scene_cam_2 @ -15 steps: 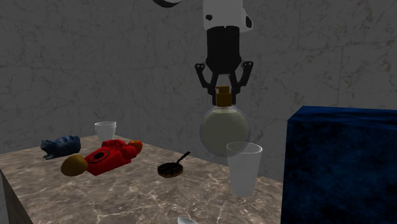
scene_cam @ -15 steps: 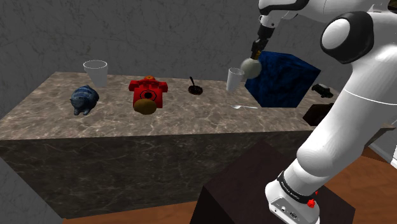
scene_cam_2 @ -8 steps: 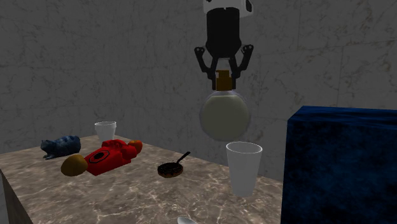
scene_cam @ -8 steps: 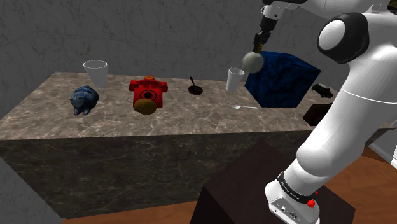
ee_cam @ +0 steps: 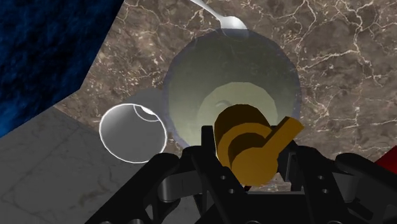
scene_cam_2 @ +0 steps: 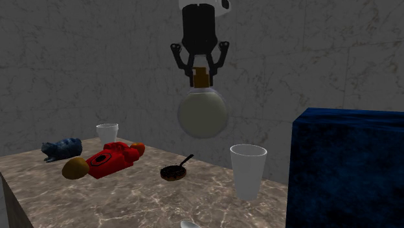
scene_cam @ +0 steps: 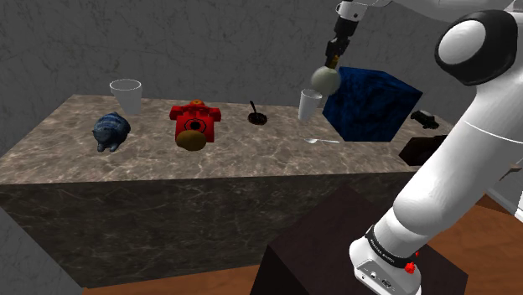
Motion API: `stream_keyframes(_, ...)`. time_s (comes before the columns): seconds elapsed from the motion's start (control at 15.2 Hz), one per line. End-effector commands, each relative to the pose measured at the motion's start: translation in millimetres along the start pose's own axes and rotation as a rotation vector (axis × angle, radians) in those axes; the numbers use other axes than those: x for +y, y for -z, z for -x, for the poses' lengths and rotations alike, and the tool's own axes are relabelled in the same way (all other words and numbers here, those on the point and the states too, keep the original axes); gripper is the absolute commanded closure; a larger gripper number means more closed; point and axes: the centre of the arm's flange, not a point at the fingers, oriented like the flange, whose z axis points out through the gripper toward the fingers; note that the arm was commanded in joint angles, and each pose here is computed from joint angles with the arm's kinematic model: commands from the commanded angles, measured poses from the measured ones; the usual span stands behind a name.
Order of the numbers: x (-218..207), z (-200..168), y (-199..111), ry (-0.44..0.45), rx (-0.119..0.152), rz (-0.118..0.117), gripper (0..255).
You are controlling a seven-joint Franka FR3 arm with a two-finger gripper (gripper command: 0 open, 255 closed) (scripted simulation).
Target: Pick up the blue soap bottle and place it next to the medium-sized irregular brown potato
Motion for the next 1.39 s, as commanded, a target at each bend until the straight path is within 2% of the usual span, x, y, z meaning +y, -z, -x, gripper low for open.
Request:
stream_keyframes(0.0,-26.6,-1.2,2.7,-0.001,0.001,0.001,255)
stream_keyframes(1.32,-288.6,-32.3,12.4,-0.001,0.001,0.001,255)
